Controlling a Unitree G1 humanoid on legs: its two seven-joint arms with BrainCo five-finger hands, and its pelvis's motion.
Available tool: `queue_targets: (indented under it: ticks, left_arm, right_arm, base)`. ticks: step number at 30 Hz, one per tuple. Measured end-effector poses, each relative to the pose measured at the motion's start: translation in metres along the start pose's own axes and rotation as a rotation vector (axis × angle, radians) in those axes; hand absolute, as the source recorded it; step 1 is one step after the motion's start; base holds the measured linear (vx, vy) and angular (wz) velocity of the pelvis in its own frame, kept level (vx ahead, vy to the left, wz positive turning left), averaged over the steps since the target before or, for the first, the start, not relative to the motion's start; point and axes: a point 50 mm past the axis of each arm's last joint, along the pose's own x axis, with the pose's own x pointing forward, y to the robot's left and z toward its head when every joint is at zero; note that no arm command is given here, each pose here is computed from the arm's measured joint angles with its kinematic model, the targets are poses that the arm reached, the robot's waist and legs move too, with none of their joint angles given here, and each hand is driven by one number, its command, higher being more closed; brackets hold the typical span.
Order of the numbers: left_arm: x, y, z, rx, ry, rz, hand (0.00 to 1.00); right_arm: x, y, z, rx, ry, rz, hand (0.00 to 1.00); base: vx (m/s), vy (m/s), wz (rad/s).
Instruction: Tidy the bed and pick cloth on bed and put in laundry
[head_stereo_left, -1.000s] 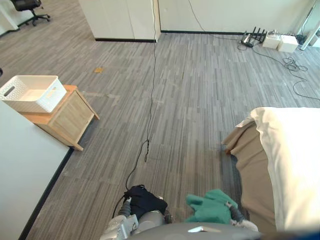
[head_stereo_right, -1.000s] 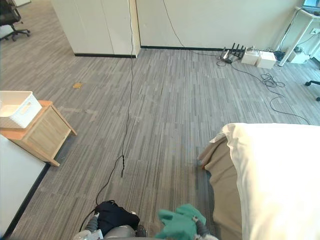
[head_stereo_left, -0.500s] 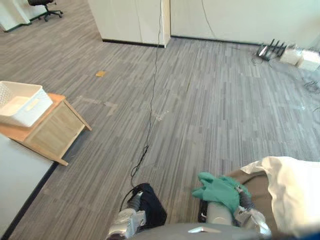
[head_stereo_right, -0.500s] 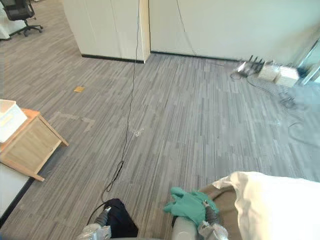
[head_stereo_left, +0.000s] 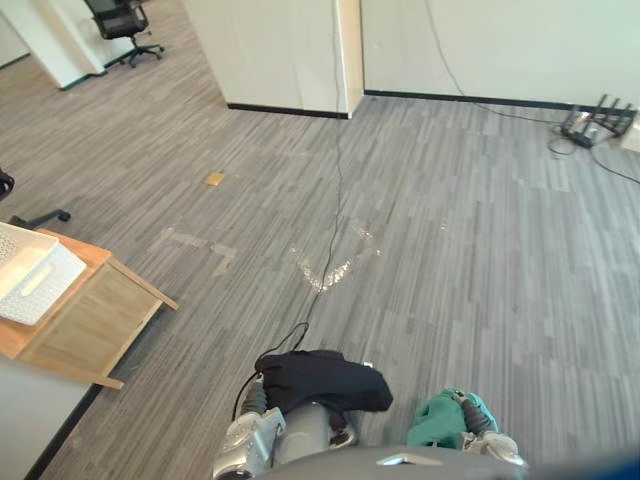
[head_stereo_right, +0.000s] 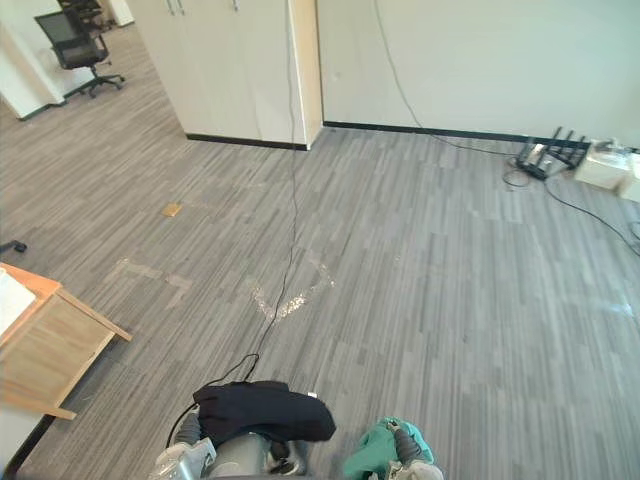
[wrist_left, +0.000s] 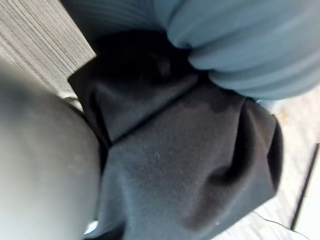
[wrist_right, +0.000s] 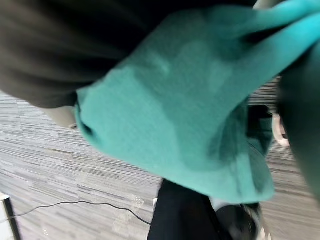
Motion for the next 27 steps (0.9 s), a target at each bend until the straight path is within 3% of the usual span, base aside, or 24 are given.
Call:
queue_targets:
  ticks: [4,12,20,27]
  left_arm:
    - [0.000,0.011,-0.016,0.001,0.119,0.033,1.00]
    - [0.000,0.007,-0.025,0.037,0.179,0.059,1.00]
    - [0.002,0.001,-0.019,-0.025,0.145,0.071,1.00]
    - [-0.010,0.015,-0.052,-0.213,0.246,0.212,1.00]
  right_arm:
    - [0.003,0.005,0.006,0.001,-0.020,-0.005,1.00]
    - [-0.003,-0.018,0.015,-0.063,-0.082,-0.075,1.00]
    - [-0.003,-0.016,0.012,-0.015,-0.073,-0.068,1.00]
    - [-0.002,-0.029,0.018,-0.020,-0.049,-0.090,1.00]
  base:
    - [0.62,0.002,0.65]
    - [0.54,-0.041,1.11]
    - [0.44,-0.339,1.40]
    - [0.56,-0.430,0.57]
